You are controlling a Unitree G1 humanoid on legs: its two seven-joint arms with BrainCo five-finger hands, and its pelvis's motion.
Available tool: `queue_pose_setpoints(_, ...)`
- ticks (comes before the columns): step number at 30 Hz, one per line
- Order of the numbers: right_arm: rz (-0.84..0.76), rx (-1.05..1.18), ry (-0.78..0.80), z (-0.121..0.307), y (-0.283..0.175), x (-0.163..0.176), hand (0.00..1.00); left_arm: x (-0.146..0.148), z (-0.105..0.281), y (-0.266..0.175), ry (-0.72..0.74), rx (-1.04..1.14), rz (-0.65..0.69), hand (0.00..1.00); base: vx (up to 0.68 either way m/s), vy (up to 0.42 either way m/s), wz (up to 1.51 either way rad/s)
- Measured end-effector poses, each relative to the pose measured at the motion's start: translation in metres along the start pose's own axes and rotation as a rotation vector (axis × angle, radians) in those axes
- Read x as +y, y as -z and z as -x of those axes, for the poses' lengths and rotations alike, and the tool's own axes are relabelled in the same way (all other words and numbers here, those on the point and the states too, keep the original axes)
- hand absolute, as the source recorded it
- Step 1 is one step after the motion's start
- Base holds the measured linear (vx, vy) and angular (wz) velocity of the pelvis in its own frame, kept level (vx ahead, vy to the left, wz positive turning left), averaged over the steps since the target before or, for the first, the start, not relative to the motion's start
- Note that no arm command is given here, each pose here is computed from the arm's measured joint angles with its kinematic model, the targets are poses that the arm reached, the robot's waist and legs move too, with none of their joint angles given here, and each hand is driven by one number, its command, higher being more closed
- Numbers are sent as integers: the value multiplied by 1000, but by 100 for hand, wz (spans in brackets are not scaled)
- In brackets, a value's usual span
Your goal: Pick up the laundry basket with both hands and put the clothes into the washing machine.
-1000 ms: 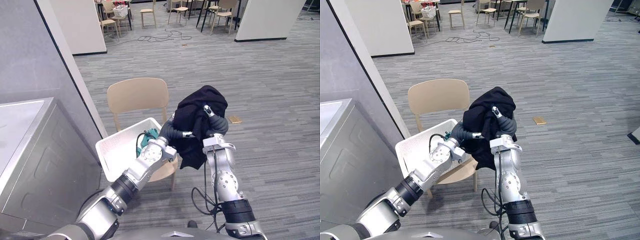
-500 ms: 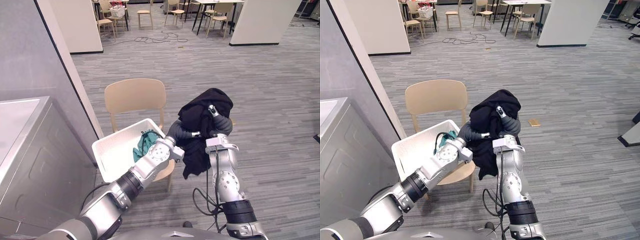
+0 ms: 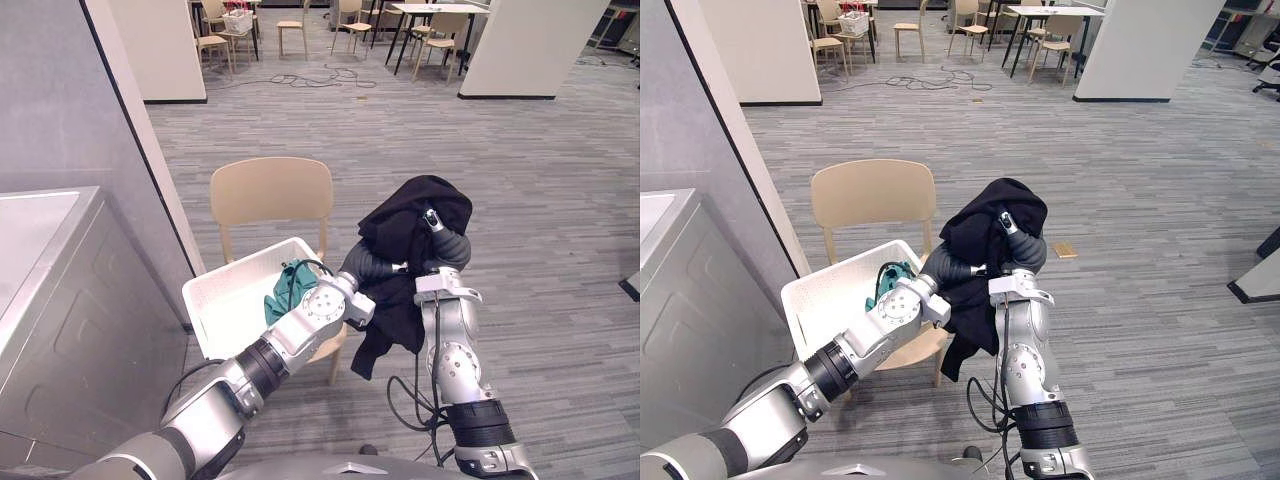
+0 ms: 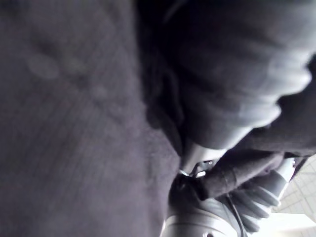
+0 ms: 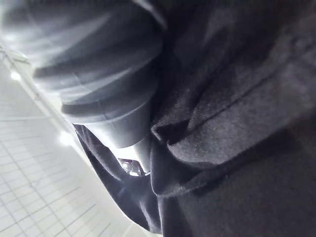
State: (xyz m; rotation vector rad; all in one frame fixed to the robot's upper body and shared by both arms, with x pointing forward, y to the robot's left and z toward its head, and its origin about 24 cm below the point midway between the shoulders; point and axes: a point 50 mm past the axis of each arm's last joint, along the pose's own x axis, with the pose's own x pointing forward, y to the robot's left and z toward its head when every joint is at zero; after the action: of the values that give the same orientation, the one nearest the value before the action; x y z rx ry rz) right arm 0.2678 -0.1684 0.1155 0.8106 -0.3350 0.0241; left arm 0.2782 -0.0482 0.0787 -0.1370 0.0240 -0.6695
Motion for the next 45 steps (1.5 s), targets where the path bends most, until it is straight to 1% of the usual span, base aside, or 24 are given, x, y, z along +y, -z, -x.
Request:
queue_pose_setpoints(3,-4,-3,0,3,-1,0,0,1,0,0,-3,0,10,100,0,0,0)
queue_pose_setpoints(6,-32,-10,-2,17,-5,2,0,6,0,-6,-18,-21,34,100,0,0,-2)
queue_pose_setpoints(9,-68,23,70,36,4,-8,0,20,-1,-22,-74,-82,82,100,-5,0,-12)
queue_pose_setpoints(12,-81,48,179,58,10,-24,0,43,3,-34,-166,-136,130,100,-26,1,-9)
queue_pose_setpoints(14,-83,32,261,70,7,-38,0,70,13,-39,-278,-181,193,100,-37,0,-8)
queue_pose_setpoints(15,-84,28,276,73,5,-41,0,77,17,-39,-310,-194,209,100,-39,1,-9)
queue_pose_setpoints(17,-67,9,314,78,-1,-50,0,101,33,-37,-434,-229,259,100,-56,2,-11)
queue_pose_setpoints(19,-56,-10,337,80,-6,-55,0,116,45,-35,-517,-252,286,100,-37,4,-7)
queue_pose_setpoints(21,-54,-32,363,83,-10,-59,0,128,58,-35,-577,-279,302,100,0,0,0)
queue_pose_setpoints(23,-56,-65,410,89,-15,-66,0,139,77,-36,-659,-317,283,100,18,0,-1)
queue_pose_setpoints(26,-43,-77,448,95,-18,-73,0,150,100,-34,-743,-345,261,100,12,0,0)
queue_pose_setpoints(29,-52,-88,505,105,-17,-81,0,153,121,-28,-805,-342,196,100,-10,-1,3)
queue_pose_setpoints(30,-56,-80,549,112,-14,-89,0,152,134,-22,-831,-327,151,100,-31,-4,18)
queue_pose_setpoints(33,-36,-57,691,140,-11,-117,0,141,163,-2,-865,-271,102,100,-13,-4,15)
queue_pose_setpoints(37,15,-56,903,182,-15,-149,0,127,198,34,-915,-139,137,100,-4,-7,17)
queue_pose_setpoints(38,25,-48,933,188,-14,-152,0,126,203,38,-923,-122,142,100,14,-11,24)
queue_pose_setpoints(39,56,-16,974,198,-11,-157,0,123,211,43,-942,-103,151,100,16,-11,20)
queue_pose_setpoints(40,95,48,1049,218,-4,-165,0,118,223,53,-963,-74,173,100,14,-10,15)
queue_pose_setpoints(45,107,259,1208,266,25,-177,0,107,238,72,-977,-1,220,100,-2,-8,13)
